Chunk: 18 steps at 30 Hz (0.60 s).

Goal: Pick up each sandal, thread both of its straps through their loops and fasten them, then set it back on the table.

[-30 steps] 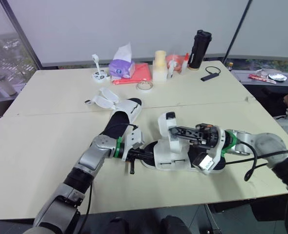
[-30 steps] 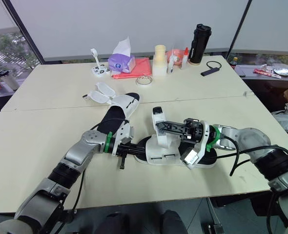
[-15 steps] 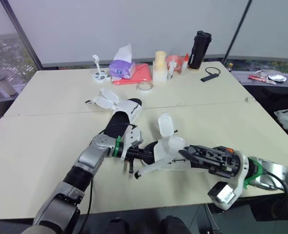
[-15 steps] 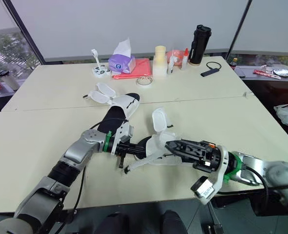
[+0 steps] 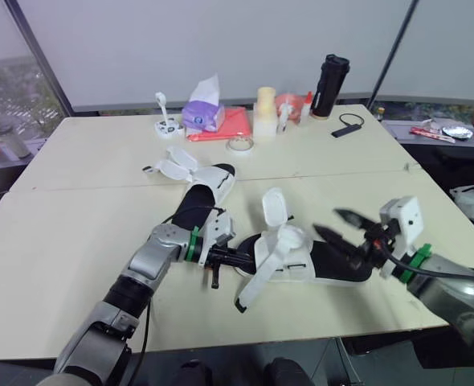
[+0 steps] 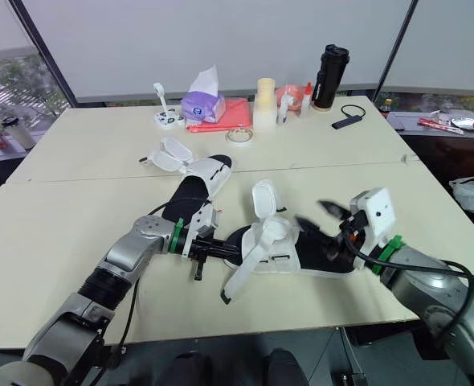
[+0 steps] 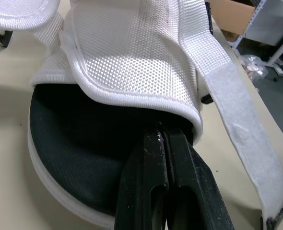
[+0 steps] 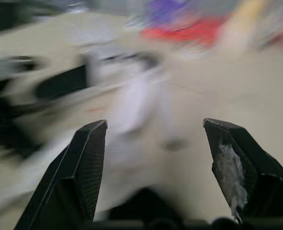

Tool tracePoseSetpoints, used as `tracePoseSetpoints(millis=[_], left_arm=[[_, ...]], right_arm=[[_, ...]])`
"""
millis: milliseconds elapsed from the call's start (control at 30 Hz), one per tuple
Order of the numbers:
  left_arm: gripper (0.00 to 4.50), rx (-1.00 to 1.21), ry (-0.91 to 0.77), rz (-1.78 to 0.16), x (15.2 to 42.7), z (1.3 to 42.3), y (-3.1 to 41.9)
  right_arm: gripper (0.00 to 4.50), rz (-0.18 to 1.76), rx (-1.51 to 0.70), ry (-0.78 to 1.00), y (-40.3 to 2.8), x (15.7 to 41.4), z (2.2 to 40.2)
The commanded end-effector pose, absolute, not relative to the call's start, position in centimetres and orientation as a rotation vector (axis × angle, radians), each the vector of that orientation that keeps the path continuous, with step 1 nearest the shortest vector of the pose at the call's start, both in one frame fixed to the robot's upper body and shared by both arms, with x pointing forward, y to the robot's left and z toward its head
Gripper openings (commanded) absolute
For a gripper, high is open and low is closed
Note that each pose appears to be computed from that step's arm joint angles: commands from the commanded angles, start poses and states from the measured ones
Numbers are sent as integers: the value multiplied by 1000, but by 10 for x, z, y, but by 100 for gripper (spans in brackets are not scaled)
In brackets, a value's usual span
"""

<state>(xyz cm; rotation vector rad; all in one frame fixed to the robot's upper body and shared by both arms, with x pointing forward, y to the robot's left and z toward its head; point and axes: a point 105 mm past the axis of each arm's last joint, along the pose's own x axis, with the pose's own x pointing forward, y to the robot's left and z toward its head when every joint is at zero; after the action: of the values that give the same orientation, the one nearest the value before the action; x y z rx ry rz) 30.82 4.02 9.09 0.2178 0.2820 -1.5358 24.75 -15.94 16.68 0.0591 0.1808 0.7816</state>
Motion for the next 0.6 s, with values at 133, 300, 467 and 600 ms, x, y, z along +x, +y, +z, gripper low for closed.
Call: tracePoseSetpoints(millis=[133,300,467,600], left_arm=[[0,229,227,-1534,308,98,35],[0,218,227,-1526,305,96,35],[0,205,228,-1509,304,95,34],[0,205,231,-1510,302,94,33]], right_arm=[[337,1091,427,560,-117,174,136],[337,1107,482,590,-103,168,127],[337,1020,449,562,-98,197,108],[337,1034,474,552,-86,210,102]])
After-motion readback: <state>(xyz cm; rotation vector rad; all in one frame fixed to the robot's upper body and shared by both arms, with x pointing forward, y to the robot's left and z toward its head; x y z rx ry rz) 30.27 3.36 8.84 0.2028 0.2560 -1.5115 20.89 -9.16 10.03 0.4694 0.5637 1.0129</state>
